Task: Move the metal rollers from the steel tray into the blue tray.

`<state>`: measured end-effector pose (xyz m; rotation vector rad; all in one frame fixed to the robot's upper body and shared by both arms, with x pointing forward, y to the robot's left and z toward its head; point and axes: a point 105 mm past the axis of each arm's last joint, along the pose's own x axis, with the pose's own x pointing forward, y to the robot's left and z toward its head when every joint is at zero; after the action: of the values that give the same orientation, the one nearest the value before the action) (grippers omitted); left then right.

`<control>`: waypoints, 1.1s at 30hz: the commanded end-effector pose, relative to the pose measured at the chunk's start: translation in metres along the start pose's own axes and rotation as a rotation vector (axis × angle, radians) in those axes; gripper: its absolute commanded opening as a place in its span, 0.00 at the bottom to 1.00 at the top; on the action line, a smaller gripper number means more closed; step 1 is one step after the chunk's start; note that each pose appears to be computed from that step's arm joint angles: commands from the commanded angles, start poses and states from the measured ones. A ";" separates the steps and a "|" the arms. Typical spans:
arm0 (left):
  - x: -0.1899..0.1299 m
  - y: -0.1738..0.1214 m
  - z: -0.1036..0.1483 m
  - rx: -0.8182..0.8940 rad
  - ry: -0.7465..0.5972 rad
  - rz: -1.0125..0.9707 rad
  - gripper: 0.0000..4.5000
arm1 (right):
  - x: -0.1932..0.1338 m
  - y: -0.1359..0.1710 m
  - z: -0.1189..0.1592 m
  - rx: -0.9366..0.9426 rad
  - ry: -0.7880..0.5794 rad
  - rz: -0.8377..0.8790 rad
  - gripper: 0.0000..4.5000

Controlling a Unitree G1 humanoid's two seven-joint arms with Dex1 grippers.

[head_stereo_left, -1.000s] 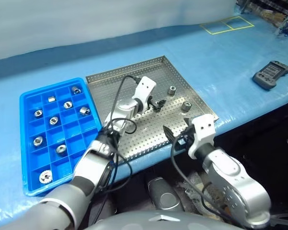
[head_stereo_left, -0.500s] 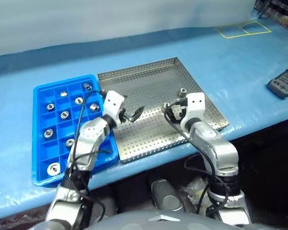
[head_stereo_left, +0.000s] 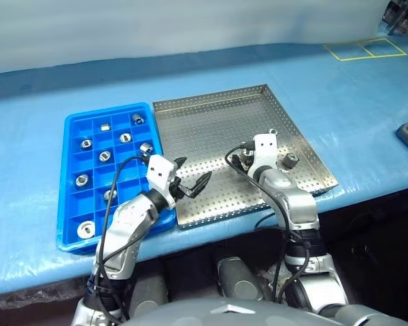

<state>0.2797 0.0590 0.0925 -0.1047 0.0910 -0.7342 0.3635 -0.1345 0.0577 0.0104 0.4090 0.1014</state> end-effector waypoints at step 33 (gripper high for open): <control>-0.097 0.029 0.040 0.056 -0.196 0.548 1.00 | -0.008 0.195 0.072 -0.255 -0.173 0.656 0.38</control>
<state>0.2368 0.1502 0.1121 -0.0974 -0.0038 -0.1754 0.3651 0.0540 0.1193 -0.0980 0.2614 0.7741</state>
